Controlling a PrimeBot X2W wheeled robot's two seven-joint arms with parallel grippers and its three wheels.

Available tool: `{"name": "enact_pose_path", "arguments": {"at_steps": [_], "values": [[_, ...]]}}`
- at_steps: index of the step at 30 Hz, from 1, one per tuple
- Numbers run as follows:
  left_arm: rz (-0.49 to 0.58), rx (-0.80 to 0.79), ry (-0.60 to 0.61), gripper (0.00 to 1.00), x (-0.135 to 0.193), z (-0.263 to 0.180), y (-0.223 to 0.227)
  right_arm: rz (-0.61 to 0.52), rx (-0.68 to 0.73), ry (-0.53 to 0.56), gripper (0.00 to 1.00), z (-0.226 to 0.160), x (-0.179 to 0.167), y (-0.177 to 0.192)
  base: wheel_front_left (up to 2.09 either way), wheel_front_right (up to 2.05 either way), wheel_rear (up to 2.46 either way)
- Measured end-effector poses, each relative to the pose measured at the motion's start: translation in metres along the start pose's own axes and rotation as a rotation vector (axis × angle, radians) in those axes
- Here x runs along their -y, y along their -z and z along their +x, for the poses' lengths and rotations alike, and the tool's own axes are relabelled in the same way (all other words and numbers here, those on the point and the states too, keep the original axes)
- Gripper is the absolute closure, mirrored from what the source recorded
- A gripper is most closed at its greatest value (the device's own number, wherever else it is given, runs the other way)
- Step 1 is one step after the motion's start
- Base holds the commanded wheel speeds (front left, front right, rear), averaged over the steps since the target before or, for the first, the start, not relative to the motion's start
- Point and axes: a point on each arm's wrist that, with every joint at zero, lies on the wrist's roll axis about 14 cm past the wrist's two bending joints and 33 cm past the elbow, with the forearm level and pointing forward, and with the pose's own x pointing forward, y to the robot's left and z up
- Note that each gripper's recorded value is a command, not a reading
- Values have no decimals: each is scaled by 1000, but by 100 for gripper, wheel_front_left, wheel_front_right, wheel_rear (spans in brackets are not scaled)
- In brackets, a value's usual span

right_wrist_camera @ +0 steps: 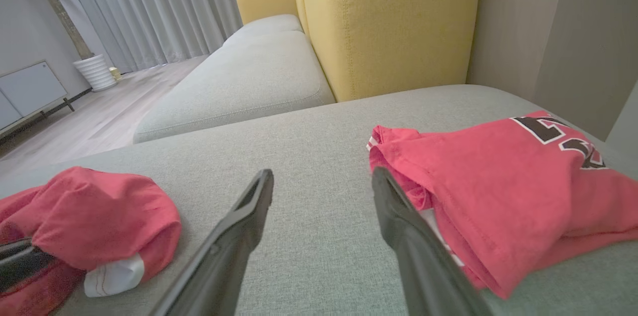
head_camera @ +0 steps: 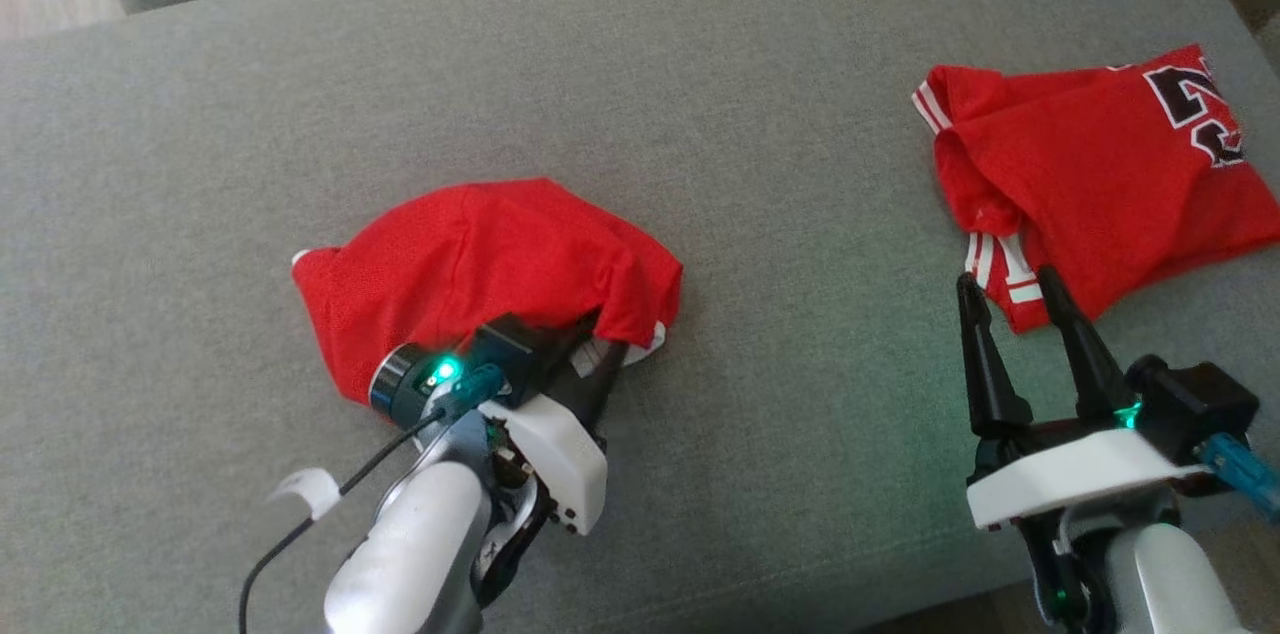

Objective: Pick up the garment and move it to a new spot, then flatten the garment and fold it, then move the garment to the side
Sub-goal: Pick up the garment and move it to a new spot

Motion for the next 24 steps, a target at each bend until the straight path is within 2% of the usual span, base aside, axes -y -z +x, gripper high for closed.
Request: {"name": "enact_pose_path", "arguments": {"at_steps": [1, 2, 7, 12, 16, 22, 23, 24], "values": [[-2, -17, 8, 44, 1, 2, 5, 2, -3, 4, 0, 0, 1, 1, 0, 0, 0], [-1, -27, 13, 0, 2, 2, 9, 5, 0, 6, 0, 1, 2, 1, 0, 0, 0], [3, 30, -6, 0, -2, -2, -2, 8, -1, -12, 0, 4, -3, 2, 0, 0, 0], [-46, 164, -133, 0, -23, -27, -30, 4, 20, -57, 0, 9, -17, -4, 0, 0, 0], [-77, 217, -264, 0, -45, -58, -35, -1, 34, -91, 0, 13, -28, -9, 0, 0, 0], [-56, 321, -500, 0, -94, -108, -59, -17, 46, -141, 0, 17, -44, -16, 0, 0, 0], [-56, 321, -500, 0, -94, -108, -59, -17, 46, -141, 0, 17, -44, -16, 0, 0, 0], [-46, 348, -574, 0, -110, -127, -64, -19, 49, -156, 0, 17, -49, -18, 0, 0, 0]]}}
